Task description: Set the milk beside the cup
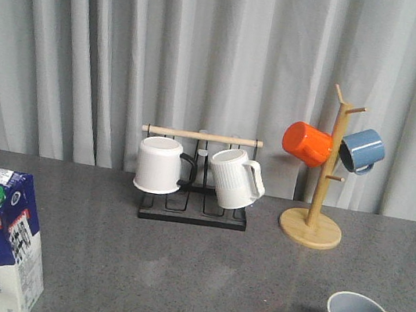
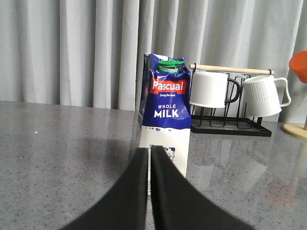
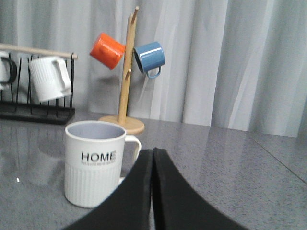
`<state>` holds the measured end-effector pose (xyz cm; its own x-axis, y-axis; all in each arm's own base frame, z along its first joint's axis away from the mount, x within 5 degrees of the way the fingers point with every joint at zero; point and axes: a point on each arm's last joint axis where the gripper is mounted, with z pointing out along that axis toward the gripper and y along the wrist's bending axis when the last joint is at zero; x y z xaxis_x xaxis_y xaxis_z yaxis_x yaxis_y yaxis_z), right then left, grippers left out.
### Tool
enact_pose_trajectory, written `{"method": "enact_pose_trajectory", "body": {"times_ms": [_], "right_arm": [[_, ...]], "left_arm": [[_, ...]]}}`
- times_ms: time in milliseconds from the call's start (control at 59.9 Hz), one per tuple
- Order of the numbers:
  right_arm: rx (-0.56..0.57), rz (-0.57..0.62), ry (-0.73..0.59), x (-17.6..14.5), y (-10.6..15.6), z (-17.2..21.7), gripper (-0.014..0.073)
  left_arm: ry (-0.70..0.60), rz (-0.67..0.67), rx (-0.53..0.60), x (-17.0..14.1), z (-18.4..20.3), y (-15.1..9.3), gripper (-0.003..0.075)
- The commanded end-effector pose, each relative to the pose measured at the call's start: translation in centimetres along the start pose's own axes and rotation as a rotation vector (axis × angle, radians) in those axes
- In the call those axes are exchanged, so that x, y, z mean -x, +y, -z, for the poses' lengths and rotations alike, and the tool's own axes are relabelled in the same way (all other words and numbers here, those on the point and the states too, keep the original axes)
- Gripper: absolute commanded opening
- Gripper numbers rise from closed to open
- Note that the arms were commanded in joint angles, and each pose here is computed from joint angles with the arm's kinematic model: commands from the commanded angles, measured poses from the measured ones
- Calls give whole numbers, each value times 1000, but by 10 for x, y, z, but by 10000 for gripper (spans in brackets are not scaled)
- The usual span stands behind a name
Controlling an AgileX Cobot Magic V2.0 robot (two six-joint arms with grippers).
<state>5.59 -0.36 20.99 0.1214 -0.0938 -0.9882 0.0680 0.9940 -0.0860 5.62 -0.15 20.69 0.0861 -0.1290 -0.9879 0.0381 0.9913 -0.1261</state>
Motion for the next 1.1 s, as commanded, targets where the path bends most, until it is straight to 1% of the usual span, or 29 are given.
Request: {"method": "enact_pose_trajectory", "body": {"times_ms": [0,67,134,267,384,501,601,668,718,752,835,902,952,1069,1086], "right_arm": [[-37,-179,-89,6,-4,1,-2],[-45,-344,-93,6,-5,1,-2],[-52,-438,-95,5,-6,1,-2],[-55,-511,-90,6,-7,1,2],[-17,-500,-65,16,-4,1,46],[23,-493,-69,36,-2,4,174],[28,-493,-103,47,-3,6,337],[16,-501,-136,50,-5,6,424],[-5,-508,-188,54,-8,7,470],[-20,-518,-224,57,-10,7,487],[-29,-557,-276,66,-13,9,494],[-5,-535,-254,77,-11,9,490],[22,-507,-220,88,-9,8,489],[78,-324,-132,130,-5,-2,489],[83,-305,-136,139,-6,-2,489]], "left_arm": [[-77,69,-2,2,1,1,-6],[-77,144,2,2,1,1,-6],[-75,209,6,2,1,2,-6],[-70,280,10,1,1,2,-4],[-65,347,13,0,1,3,18],[-46,442,12,0,1,3,73],[-19,536,10,-3,1,2,151],[-20,614,11,-3,1,2,209],[-42,691,16,-1,1,3,252],[-80,748,23,2,1,5,276],[-169,845,42,8,2,10,314],[-206,845,37,15,3,11,328],[-205,784,9,26,4,7,328],[-160,501,-72,63,10,-9,328],[-148,455,-82,70,11,-11,328]]}}
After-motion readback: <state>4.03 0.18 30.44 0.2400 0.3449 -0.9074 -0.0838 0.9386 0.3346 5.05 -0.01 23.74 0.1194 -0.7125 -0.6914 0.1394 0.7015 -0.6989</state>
